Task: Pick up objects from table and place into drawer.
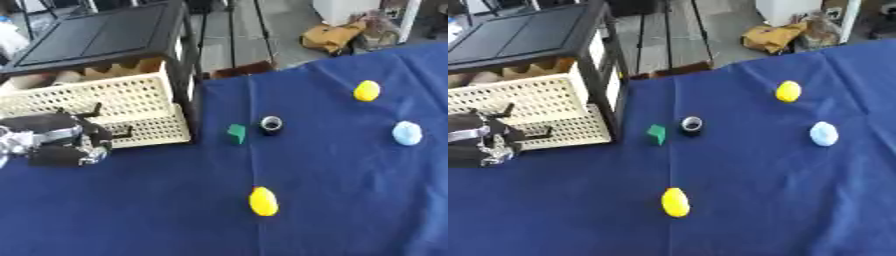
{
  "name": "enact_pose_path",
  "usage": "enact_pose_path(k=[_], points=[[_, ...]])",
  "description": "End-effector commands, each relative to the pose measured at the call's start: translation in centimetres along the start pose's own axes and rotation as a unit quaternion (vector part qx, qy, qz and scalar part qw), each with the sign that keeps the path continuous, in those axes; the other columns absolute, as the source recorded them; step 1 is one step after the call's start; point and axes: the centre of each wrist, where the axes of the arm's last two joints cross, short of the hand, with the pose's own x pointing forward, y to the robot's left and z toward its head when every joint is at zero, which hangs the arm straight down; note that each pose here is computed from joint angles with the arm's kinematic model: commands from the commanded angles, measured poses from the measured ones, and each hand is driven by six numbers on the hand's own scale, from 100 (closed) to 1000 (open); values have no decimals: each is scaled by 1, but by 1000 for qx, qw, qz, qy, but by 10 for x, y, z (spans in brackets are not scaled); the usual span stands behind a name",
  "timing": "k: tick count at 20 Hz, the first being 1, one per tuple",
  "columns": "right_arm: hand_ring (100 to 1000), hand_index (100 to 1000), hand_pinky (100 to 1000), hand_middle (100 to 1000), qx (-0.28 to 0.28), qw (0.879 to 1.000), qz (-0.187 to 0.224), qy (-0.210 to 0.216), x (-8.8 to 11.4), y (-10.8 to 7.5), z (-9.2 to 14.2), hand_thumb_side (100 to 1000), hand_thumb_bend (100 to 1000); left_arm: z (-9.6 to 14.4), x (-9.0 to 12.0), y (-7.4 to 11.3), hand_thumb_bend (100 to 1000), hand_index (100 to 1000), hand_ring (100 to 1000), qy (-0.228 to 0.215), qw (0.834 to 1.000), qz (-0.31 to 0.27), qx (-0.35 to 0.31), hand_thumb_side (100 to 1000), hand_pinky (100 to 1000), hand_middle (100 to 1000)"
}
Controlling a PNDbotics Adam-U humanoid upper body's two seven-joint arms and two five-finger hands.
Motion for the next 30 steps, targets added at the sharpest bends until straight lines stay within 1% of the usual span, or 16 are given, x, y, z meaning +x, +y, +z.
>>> enact_pose_path(k=[1, 12, 16, 20, 22, 23, 24, 25, 26, 28, 30], points=[[927, 878, 812, 570, 12, 1000, 4, -11, 5, 1, -6, 997, 100, 4, -6, 15, 100, 895, 563, 10, 999, 7, 34, 1000, 325, 682], [933, 880, 820, 564, 15, 1000, 1, -3, 3, 2, -3, 996, 100, -6, -10, 15, 100, 907, 558, -1, 998, 45, 51, 1000, 307, 673], [934, 880, 822, 563, 14, 1000, -1, 2, 2, 3, -2, 996, 100, -8, -9, 14, 100, 919, 559, -10, 997, 55, 44, 1000, 305, 675], [933, 875, 821, 563, 12, 1000, -3, 5, 1, 2, 0, 996, 100, -8, -7, 10, 100, 955, 572, -24, 998, 54, 22, 1000, 329, 696], [933, 872, 819, 565, 11, 1000, -3, 6, 2, 1, 0, 994, 100, -4, 3, 6, 100, 960, 580, -54, 998, 35, -4, 1000, 346, 717], [932, 872, 819, 566, 9, 1000, -2, 6, 2, 0, 1, 994, 100, 1, 11, 4, 100, 961, 579, -79, 996, 21, -21, 1000, 340, 722], [932, 872, 819, 567, 6, 1000, -2, 7, 2, 0, 2, 994, 100, 7, 20, 2, 100, 953, 566, -107, 993, 8, -39, 1000, 321, 724], [931, 871, 818, 567, 3, 1000, -1, 7, 2, -1, 3, 993, 100, 15, 30, 0, 100, 942, 547, -140, 989, -3, -56, 1000, 282, 721], [931, 871, 817, 568, 0, 1000, -1, 8, 2, -2, 4, 993, 100, 23, 40, -3, 100, 933, 538, -172, 983, -9, -66, 1000, 260, 720], [930, 871, 815, 570, -6, 1000, 1, 9, 3, -4, 6, 992, 100, 39, 62, -11, 100, 917, 531, -248, 966, -4, -75, 1000, 234, 713], [928, 872, 812, 575, -14, 1000, 2, 10, 3, -6, 7, 991, 100, 49, 73, -15, 100, 918, 528, -311, 947, 23, -77, 1000, 209, 711]])
